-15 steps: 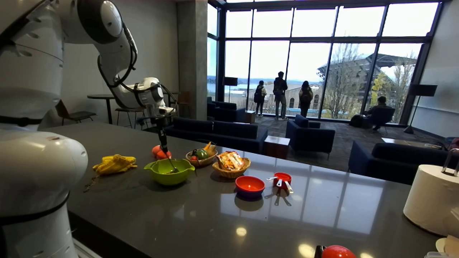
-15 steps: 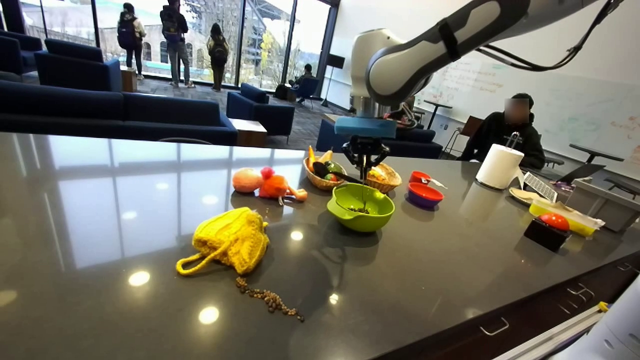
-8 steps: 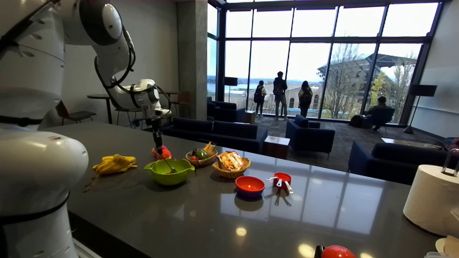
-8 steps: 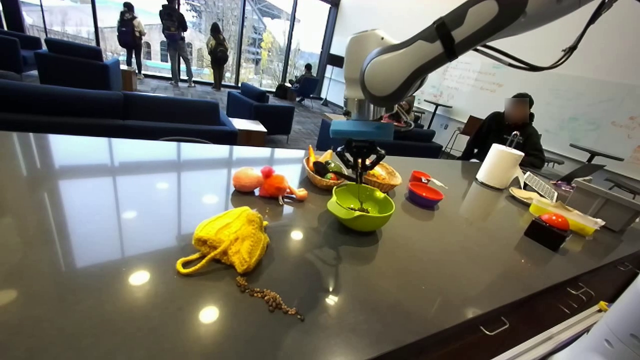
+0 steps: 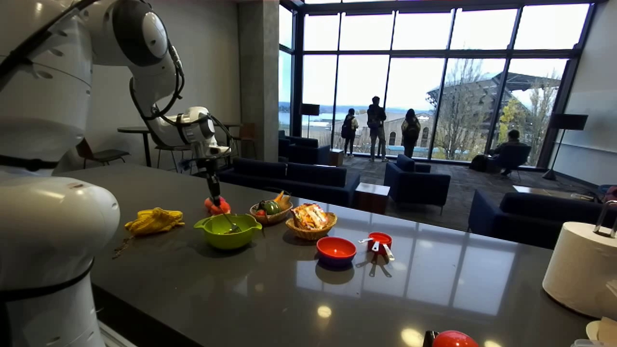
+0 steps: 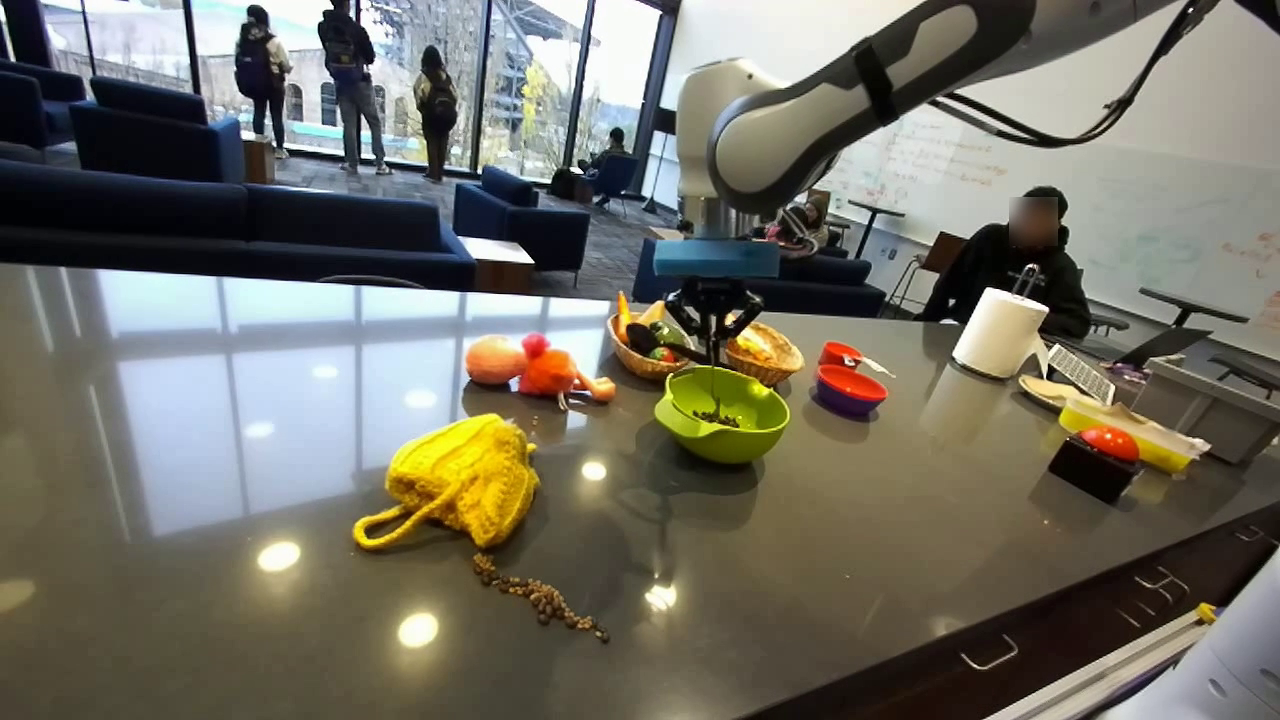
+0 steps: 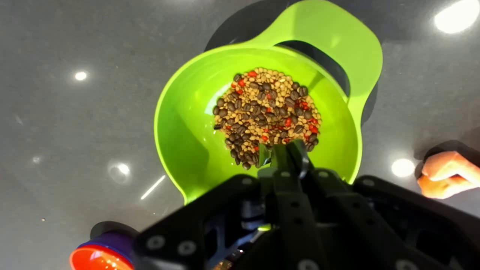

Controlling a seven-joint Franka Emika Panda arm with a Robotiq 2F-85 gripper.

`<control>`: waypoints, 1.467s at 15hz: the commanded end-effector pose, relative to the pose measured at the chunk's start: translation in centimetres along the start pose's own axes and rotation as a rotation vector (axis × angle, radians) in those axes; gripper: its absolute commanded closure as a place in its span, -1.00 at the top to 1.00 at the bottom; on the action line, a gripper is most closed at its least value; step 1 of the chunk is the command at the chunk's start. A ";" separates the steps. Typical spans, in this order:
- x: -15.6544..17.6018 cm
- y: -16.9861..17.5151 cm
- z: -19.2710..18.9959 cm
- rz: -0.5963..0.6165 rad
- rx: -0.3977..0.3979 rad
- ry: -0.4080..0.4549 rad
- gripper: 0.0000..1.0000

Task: Take the spoon from the basket, use it to stir the contents of the green bowl and the put it back in the basket

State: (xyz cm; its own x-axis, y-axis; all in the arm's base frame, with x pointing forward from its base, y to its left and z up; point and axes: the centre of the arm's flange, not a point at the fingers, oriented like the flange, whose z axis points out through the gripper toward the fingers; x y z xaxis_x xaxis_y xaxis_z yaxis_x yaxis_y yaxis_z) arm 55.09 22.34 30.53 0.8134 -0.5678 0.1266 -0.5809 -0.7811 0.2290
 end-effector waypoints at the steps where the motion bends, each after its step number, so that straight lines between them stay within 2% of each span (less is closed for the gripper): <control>1: 2.1 1.4 0.6 0.016 -0.042 0.004 -0.98; 6: 2.2 2.9 1.6 0.042 -0.087 -0.037 -0.98; 17: -1.6 -1.2 0.1 -0.059 -0.059 -0.021 -0.98; 22: -1.3 -2.3 -0.6 -0.082 -0.043 0.011 -0.98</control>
State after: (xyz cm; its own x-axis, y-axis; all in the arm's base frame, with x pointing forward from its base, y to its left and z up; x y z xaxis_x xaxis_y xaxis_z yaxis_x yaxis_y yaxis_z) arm 54.25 24.83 29.86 0.8488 -0.5202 0.0944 -0.5236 -0.8024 0.2863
